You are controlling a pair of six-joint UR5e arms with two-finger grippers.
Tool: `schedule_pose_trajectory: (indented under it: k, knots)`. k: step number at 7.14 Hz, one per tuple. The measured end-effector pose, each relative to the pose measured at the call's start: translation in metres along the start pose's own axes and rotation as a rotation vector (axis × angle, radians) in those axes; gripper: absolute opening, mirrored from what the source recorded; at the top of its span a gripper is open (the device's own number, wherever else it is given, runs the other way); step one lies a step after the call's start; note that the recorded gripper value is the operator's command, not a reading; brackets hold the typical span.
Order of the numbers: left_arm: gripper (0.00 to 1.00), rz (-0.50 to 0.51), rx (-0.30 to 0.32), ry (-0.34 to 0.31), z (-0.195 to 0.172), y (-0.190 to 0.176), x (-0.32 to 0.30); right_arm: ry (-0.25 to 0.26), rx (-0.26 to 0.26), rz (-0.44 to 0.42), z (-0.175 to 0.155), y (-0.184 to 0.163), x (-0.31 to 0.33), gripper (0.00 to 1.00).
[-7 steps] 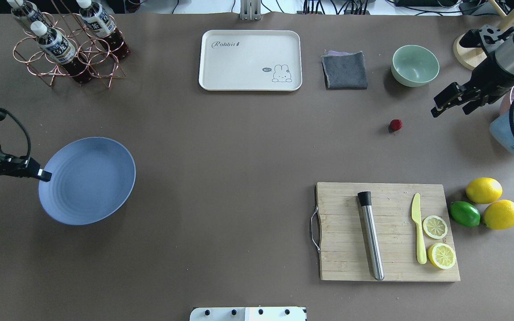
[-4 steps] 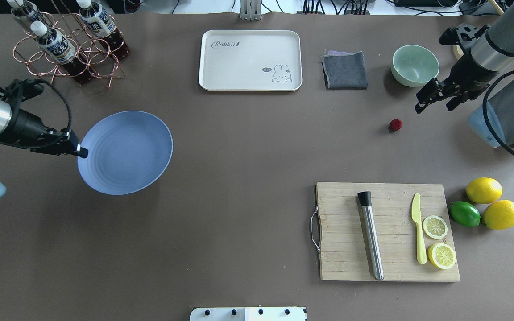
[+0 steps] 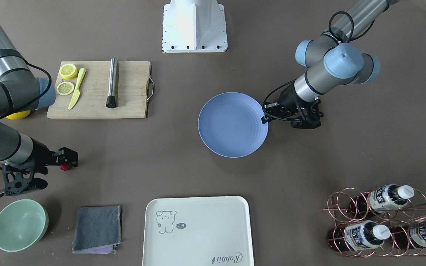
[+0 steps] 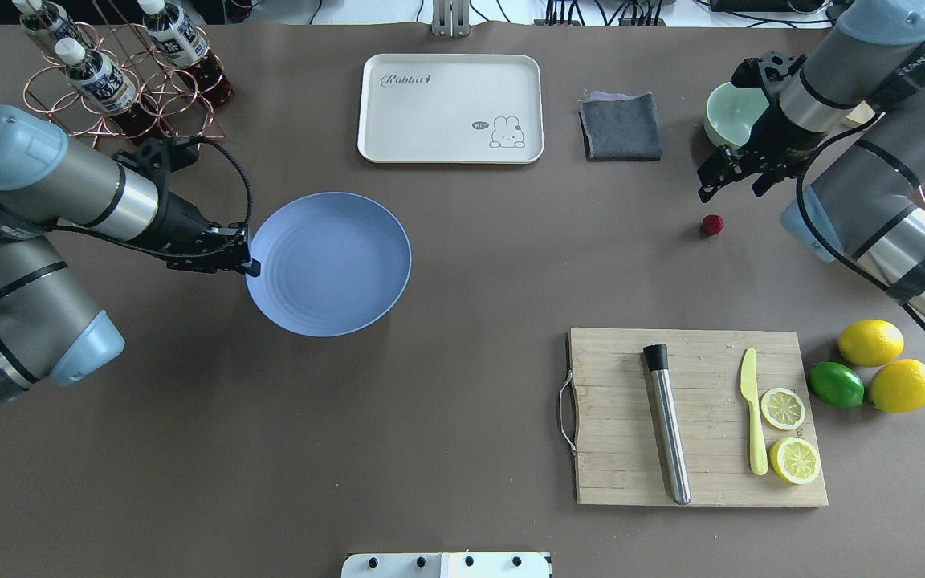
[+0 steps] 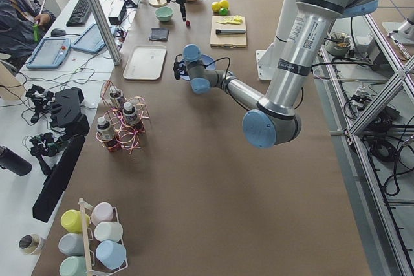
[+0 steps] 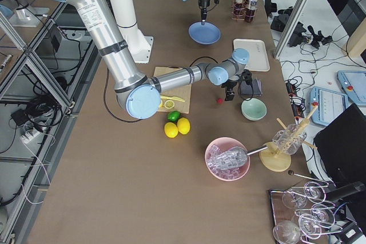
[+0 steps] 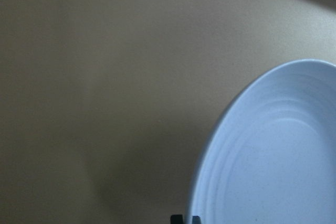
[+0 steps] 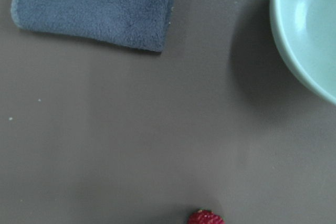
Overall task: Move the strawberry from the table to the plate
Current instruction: 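Slide the blue plate inward with the left gripper while the right grasps the strawberry, then carry the strawberry over the blue plate with the right gripper while the left gripper withdraws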
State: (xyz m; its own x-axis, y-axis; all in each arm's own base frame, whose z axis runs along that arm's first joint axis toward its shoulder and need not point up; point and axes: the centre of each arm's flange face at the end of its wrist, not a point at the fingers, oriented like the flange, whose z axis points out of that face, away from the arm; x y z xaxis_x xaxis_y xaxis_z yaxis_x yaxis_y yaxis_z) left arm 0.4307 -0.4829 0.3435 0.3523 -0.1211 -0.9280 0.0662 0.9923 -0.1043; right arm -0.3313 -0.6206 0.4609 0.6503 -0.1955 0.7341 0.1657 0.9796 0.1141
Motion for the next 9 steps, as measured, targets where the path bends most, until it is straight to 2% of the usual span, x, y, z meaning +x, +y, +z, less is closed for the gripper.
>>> schedule_pose_trajectory:
  k: [3,4,5,6,7,9]
  knots:
    - [0.0,-0.028,-0.001,0.01,0.02,0.017,0.028,0.041,-0.01,-0.009,0.024,0.009,0.0,0.58]
    - [0.0,-0.042,-0.001,0.011,0.023,0.021,0.032,0.054,-0.011,-0.009,0.028,0.012,0.002,0.24]
    - [0.18,-0.046,0.003,0.01,0.028,0.026,0.035,0.062,-0.009,-0.007,0.03,0.013,0.003,0.0]
    - [0.49,-0.048,0.008,0.008,0.032,0.03,0.036,0.064,-0.007,-0.006,0.03,0.013,0.002,0.0]
    - [0.67,-0.048,0.014,0.007,0.034,0.032,0.037,0.064,-0.006,-0.009,0.029,0.014,0.003,0.0]
    - [0.76,-0.047,0.018,0.008,0.034,0.033,0.038,0.043,0.005,-0.011,0.018,0.011,-0.011,0.0]
